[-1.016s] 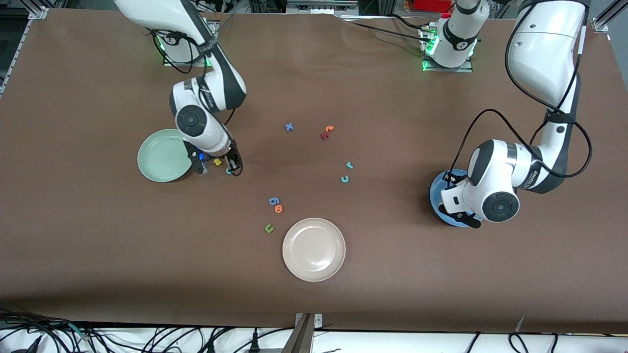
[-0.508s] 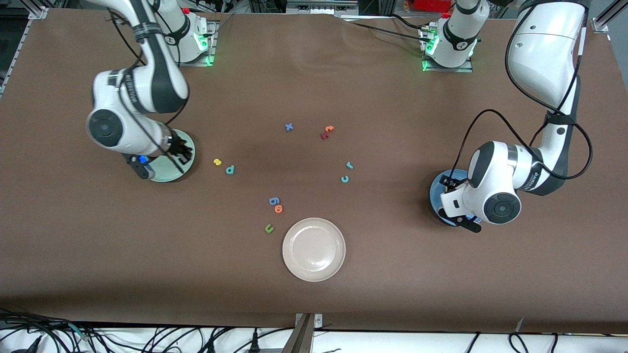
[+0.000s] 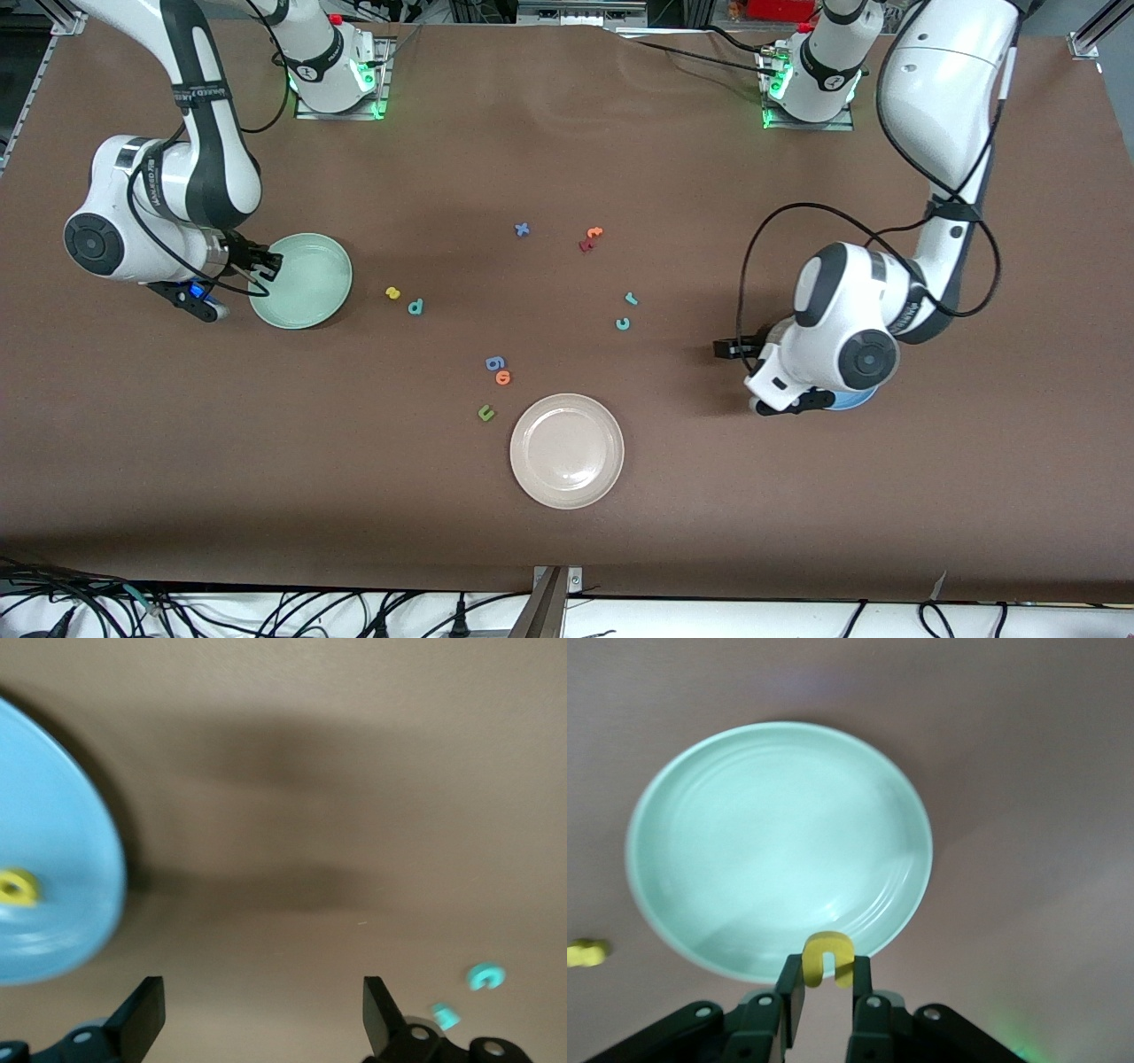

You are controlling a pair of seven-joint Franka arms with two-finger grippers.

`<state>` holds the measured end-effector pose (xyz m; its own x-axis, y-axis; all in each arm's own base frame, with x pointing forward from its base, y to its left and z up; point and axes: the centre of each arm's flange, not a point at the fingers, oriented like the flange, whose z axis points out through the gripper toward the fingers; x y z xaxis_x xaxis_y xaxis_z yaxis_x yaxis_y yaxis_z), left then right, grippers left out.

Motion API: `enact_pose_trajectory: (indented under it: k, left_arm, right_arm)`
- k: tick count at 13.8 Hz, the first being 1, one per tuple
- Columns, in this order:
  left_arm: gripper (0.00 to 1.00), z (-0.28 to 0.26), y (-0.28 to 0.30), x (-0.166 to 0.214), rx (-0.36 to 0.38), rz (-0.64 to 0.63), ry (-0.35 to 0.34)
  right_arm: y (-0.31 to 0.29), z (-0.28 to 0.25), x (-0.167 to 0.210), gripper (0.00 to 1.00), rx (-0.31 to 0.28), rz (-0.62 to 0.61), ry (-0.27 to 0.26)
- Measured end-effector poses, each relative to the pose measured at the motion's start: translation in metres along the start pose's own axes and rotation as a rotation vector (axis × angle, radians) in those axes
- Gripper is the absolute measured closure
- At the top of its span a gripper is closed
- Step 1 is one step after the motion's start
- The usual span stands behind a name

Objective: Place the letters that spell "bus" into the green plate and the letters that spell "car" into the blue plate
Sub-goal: 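Place the yellow u on the green plate while the left gripper returns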

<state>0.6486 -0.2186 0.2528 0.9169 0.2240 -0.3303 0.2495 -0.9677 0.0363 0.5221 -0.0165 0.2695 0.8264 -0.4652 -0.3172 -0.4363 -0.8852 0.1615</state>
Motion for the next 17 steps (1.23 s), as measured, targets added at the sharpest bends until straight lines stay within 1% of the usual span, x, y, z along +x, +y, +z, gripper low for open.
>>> enact_pose_trajectory:
  k: [3, 6, 9, 11, 12, 14, 16, 17]
  left_arm:
    - [0.00, 0.025, 0.043, -0.020, -0.012, -0.154, 0.051]
    - [0.00, 0.061, 0.077, -0.043, -0.047, -0.269, 0.107]
    - [0.00, 0.088, 0.095, -0.065, -0.056, -0.321, 0.118]
    - [0.00, 0.094, 0.100, -0.070, -0.058, -0.364, 0.121]
    - [0.00, 0.093, 0.103, -0.070, -0.075, -0.390, 0.134]
    - [0.00, 0.091, 0.115, -0.076, -0.109, -0.419, 0.162]
    - [0.00, 0.093, 0.129, -0.086, -0.130, -0.419, 0.180]
    - [0.00, 0.093, 0.136, -0.091, -0.143, -0.424, 0.190]
  right_arm:
    - [0.014, 0.037, 0.007, 0.74, -0.018, -0.070, 0.037]
    - [0.017, 0.058, 0.009, 0.74, -0.044, -0.074, 0.041]
    - [0.018, 0.069, 0.013, 0.74, -0.063, -0.088, 0.044]
    - [0.018, 0.074, 0.015, 0.74, -0.069, -0.087, 0.052]
    - [0.018, 0.076, 0.015, 0.70, -0.071, -0.087, 0.054]
    - [0.018, 0.076, 0.015, 0.49, -0.071, -0.088, 0.055]
    - [0.016, 0.075, 0.014, 0.30, -0.069, -0.091, 0.057]
    - [0.013, 0.072, 0.013, 0.19, -0.065, -0.093, 0.060]
